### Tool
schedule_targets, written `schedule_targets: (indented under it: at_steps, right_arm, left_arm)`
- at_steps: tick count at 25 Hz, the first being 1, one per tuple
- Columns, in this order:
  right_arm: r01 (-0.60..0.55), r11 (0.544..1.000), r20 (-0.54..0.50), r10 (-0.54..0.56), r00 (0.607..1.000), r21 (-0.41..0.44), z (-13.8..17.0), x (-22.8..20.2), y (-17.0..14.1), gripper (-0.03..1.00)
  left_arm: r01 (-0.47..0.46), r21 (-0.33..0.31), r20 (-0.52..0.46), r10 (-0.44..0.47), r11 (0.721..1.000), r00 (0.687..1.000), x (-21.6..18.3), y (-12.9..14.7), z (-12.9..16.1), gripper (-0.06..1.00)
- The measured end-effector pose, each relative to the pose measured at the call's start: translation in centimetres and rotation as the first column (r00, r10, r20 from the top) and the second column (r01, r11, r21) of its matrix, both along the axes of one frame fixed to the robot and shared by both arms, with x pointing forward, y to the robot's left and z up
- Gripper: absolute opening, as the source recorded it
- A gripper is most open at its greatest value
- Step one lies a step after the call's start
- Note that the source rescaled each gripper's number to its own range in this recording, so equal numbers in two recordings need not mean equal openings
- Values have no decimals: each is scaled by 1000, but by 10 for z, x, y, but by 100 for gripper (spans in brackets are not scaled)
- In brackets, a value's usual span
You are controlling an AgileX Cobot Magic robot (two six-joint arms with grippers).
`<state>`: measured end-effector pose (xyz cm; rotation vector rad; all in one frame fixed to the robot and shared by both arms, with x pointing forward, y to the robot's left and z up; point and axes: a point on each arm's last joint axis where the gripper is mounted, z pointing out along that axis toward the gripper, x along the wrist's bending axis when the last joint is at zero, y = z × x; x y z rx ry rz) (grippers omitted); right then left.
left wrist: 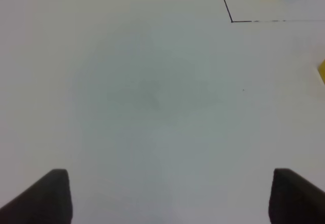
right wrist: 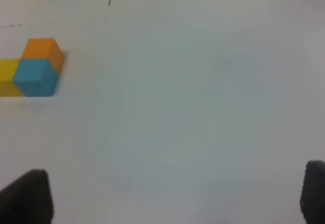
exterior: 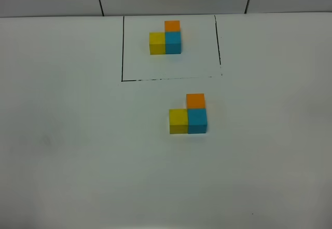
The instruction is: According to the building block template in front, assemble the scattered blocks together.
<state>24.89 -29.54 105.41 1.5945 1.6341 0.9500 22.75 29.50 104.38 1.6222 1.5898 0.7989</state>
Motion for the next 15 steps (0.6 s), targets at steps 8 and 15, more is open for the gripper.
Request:
schedule_targets:
  at_steps: [8,15]
  right_arm:
    - [5,1000,2,-5,1000,6,-1,-2,0,88]
    - [17,1000,40,-17,999,11,-1,-8,-1,71]
  left_arm:
    - [0,0,-1,0,1000,1000,0,0,0,67]
    - [0,0,-1,0,1000,1000,0,0,0,67]
